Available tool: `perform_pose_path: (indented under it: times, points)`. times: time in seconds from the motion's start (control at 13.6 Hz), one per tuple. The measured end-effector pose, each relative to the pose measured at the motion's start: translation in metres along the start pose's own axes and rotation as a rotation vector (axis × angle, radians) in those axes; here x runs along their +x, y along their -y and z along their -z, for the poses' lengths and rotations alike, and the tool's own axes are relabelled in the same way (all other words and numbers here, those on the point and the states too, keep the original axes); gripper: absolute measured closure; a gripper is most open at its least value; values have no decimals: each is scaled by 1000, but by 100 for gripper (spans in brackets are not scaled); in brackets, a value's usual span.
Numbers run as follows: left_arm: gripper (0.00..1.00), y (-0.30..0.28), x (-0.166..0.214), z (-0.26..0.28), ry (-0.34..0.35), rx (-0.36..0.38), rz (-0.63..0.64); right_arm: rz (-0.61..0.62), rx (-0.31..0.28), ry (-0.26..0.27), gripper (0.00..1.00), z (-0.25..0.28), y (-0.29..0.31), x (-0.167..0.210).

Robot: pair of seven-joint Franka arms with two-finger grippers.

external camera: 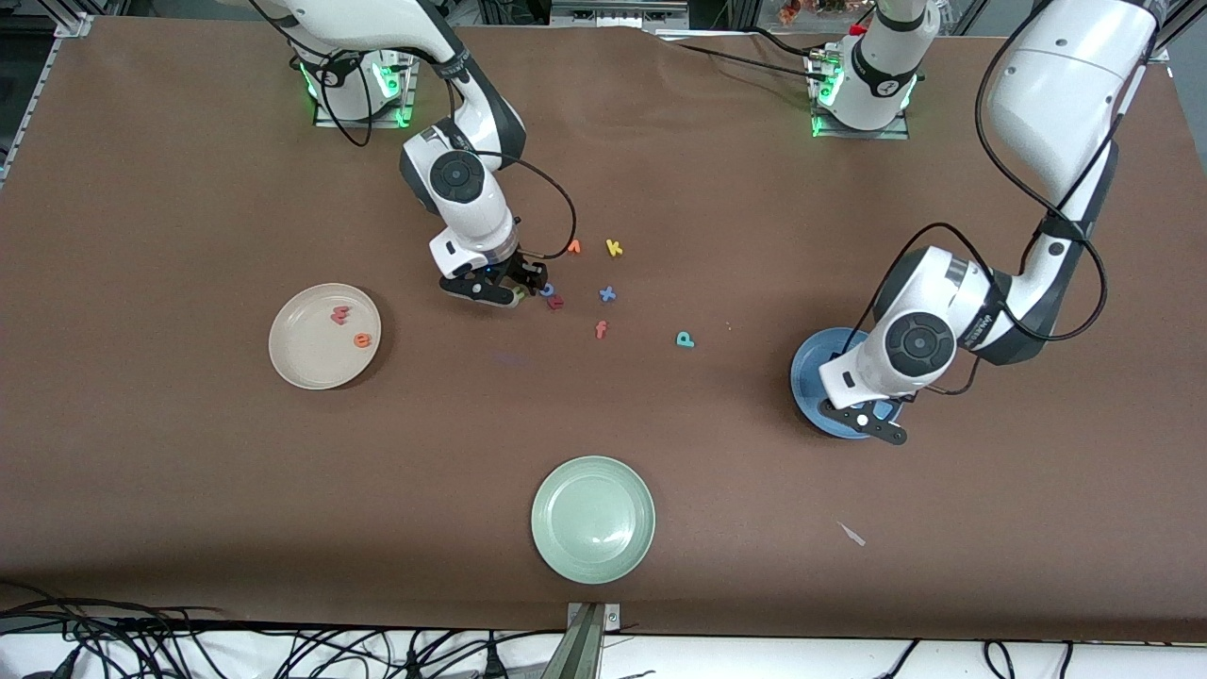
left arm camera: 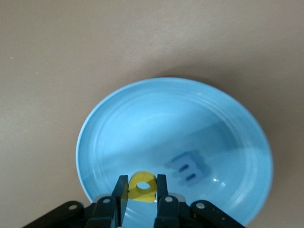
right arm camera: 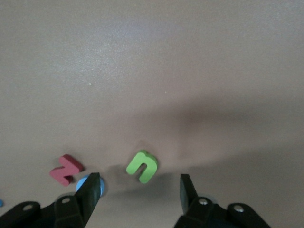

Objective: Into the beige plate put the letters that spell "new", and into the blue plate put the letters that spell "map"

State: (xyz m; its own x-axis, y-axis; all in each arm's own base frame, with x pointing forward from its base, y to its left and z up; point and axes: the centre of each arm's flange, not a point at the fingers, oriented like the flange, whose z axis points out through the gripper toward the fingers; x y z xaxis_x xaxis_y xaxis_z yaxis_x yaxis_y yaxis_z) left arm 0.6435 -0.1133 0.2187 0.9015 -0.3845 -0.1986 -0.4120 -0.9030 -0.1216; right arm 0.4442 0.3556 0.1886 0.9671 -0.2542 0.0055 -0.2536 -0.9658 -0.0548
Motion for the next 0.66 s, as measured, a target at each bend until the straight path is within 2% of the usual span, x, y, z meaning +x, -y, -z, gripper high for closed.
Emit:
perform_pose_path:
  times: [0.15, 0.22, 0.66]
  points:
    - [72, 12, -4, -15, 13, 6, 0, 1, -5, -12, 24, -6, -3, 6]
    - [66, 15, -5, -17, 16, 8, 2, 5, -8, -17, 24, -8, -5, 8]
    - [7, -23, 6, 15, -36, -9, 0, 8, -12, -16, 27, -17, -3, 5]
